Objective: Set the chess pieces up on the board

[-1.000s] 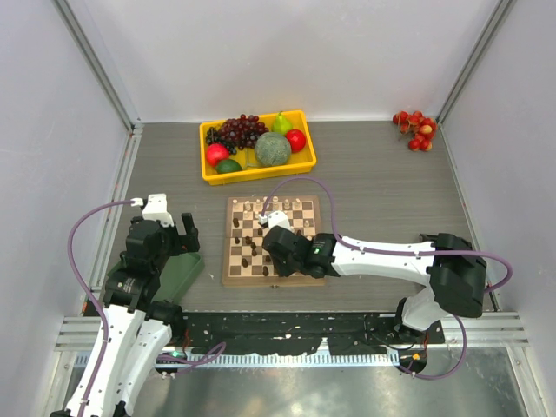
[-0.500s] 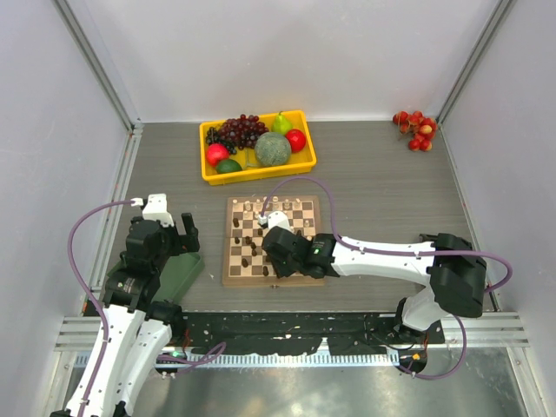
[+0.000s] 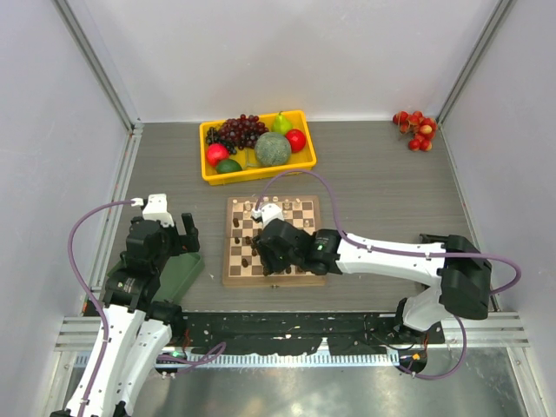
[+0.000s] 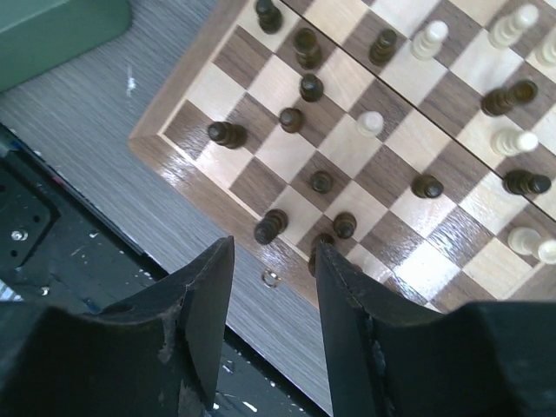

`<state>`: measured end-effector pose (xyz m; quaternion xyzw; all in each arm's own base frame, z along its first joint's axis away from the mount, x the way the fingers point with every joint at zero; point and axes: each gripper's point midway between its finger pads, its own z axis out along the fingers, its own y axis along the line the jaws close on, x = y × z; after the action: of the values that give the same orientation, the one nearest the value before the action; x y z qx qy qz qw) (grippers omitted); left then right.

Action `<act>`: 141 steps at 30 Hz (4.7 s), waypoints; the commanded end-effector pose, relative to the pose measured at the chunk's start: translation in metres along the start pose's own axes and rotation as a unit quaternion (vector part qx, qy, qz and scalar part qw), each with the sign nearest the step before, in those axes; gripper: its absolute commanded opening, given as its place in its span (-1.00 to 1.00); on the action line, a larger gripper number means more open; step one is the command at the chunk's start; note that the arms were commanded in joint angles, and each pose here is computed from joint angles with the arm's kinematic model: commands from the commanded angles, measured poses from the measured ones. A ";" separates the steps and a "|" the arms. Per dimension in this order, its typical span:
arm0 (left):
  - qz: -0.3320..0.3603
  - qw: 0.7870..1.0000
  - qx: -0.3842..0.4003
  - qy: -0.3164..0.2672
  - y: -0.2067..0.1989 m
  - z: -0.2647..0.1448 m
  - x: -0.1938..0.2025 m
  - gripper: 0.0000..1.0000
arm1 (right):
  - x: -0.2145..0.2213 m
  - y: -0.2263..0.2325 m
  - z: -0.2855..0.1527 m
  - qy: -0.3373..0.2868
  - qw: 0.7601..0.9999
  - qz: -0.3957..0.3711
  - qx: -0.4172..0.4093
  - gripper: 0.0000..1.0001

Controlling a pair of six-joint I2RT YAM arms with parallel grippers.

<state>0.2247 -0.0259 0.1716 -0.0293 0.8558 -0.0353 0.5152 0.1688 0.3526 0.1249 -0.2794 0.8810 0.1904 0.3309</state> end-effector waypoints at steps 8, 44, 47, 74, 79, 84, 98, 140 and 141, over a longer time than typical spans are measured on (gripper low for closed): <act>0.004 1.000 0.010 -0.011 -0.004 0.001 -0.005 0.98 | -0.004 0.034 0.022 0.025 0.998 -0.024 -0.046 -0.06; 0.004 1.000 0.013 -0.012 -0.005 0.000 -0.006 0.98 | 0.002 0.015 0.032 0.039 0.999 -0.029 0.013 -0.48; 0.004 1.000 0.013 -0.012 -0.005 0.000 -0.006 0.98 | 0.001 0.015 0.032 0.037 0.999 -0.026 0.013 -0.48; 0.001 1.000 -0.001 0.013 -0.002 0.008 0.001 0.98 | -0.058 0.019 -0.012 -0.052 0.999 -0.012 0.002 0.30; -0.016 0.998 -0.015 0.050 0.000 0.015 0.014 0.98 | -0.081 -0.035 -0.035 -0.074 0.993 0.020 0.094 0.42; -0.037 0.995 -0.040 0.086 0.004 0.013 0.018 0.98 | -0.075 -0.083 -0.043 -0.055 0.988 0.120 0.085 0.39; -0.073 0.981 -0.105 0.148 0.008 0.027 -0.003 0.98 | -0.072 -0.124 -0.005 0.008 0.985 0.152 0.083 0.18; 0.000 0.989 -0.086 0.120 0.008 0.032 -0.038 0.98 | -0.085 -0.116 0.063 0.059 0.985 0.140 0.078 -0.13; 0.000 0.989 -0.088 0.120 0.009 0.031 -0.038 0.98 | -0.084 -0.117 0.064 0.060 0.985 0.139 0.079 -0.13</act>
<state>0.2657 -0.0204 0.1765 -0.0724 0.9216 0.0237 0.3805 0.3218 0.3170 0.0867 -0.1507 0.9547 0.1137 0.2302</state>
